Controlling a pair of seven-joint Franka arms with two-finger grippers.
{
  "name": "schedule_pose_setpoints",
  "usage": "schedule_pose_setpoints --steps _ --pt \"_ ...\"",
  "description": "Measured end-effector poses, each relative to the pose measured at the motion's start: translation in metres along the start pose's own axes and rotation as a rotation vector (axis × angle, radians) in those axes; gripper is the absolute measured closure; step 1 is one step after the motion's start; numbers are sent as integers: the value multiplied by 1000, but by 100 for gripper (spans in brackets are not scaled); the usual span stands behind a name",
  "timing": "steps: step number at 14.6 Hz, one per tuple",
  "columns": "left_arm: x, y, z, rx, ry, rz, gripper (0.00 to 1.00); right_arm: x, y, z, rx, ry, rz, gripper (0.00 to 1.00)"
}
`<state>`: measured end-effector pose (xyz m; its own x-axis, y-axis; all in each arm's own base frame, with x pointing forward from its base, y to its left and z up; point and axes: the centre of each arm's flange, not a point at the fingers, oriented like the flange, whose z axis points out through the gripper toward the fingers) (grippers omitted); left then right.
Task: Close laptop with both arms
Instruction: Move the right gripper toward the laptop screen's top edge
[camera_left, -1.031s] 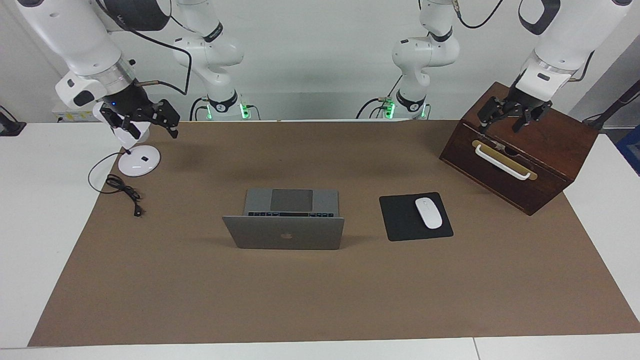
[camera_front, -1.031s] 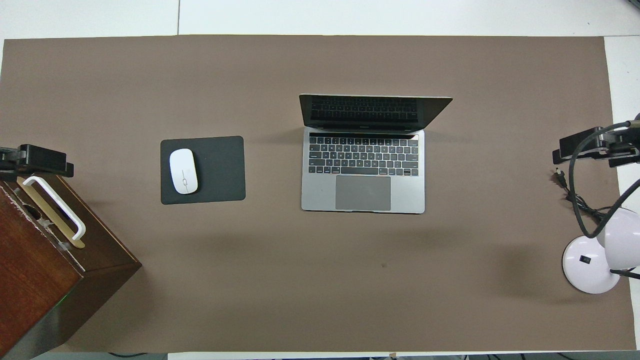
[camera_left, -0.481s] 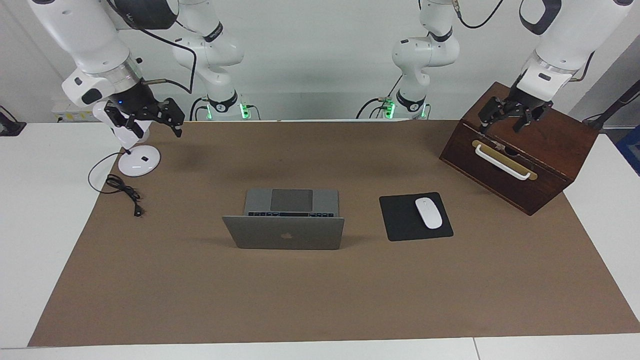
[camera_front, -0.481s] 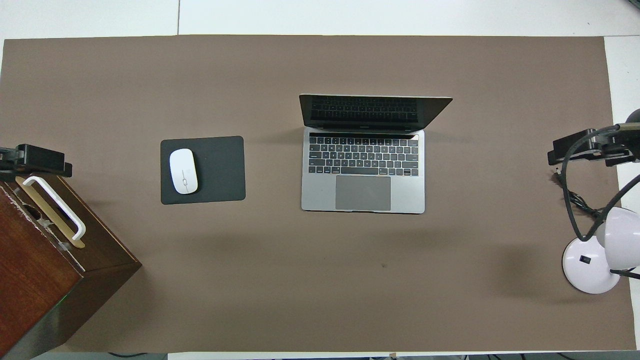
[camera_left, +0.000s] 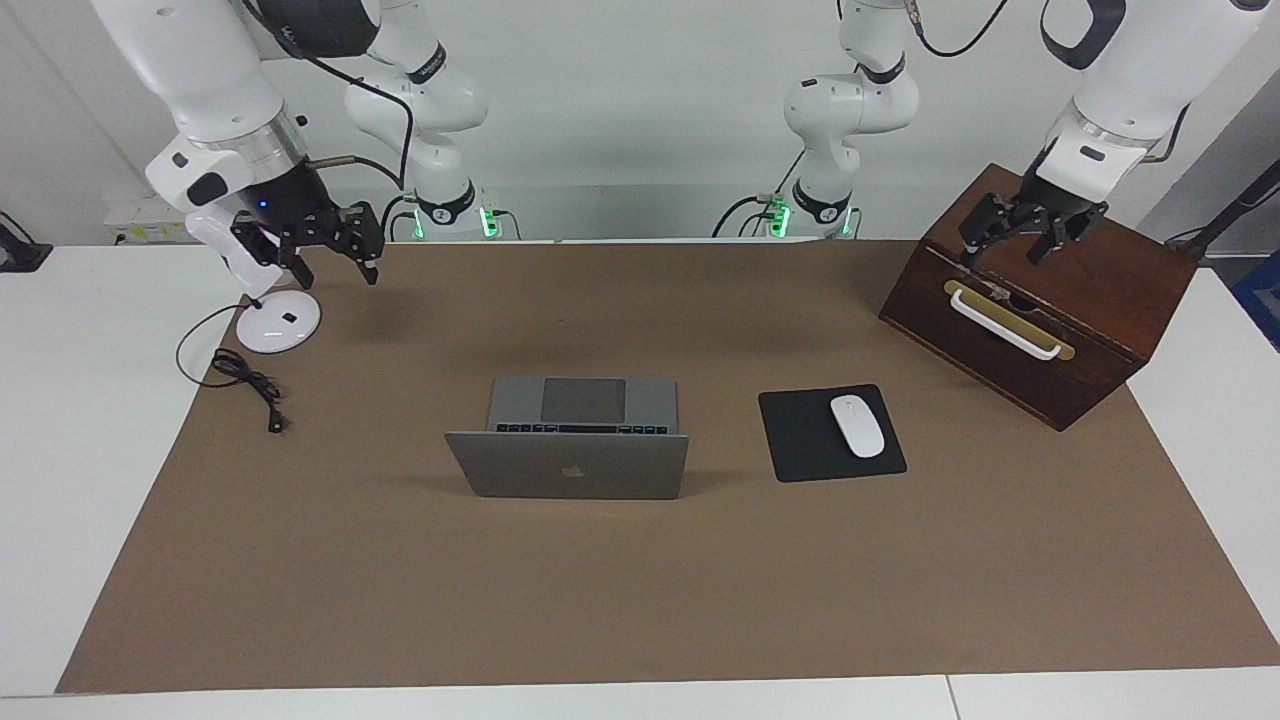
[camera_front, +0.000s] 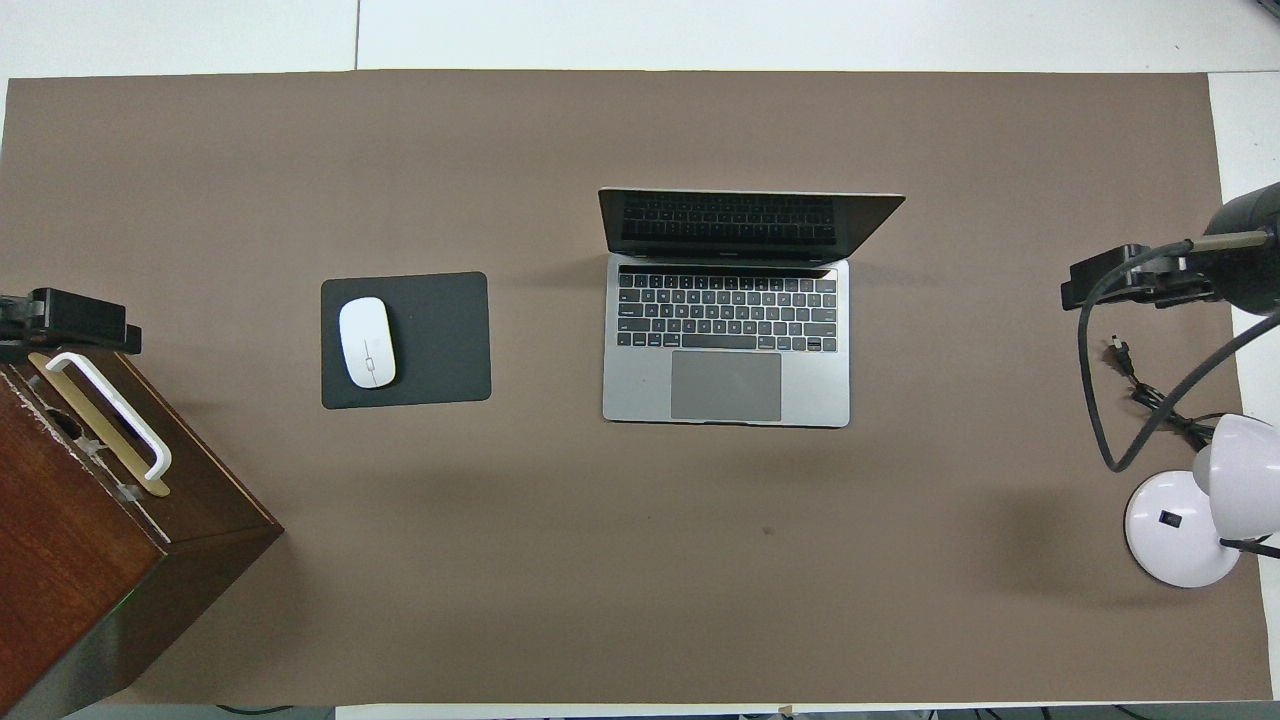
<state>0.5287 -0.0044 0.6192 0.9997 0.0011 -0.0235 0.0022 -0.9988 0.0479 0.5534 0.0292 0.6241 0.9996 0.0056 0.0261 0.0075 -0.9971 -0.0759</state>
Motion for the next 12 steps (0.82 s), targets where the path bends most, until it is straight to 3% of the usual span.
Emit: schedule_pose_setpoints --steps 6,9,11,12 --pt "1 3 0 0 5 5 0 19 -30 16 58 51 -27 79" --pt "1 6 0 1 5 11 0 29 -35 22 60 57 -29 82" --pt "1 5 0 1 5 8 0 39 -39 23 60 63 -34 99" --pt "1 3 0 1 5 6 0 45 -42 24 60 66 -39 99"
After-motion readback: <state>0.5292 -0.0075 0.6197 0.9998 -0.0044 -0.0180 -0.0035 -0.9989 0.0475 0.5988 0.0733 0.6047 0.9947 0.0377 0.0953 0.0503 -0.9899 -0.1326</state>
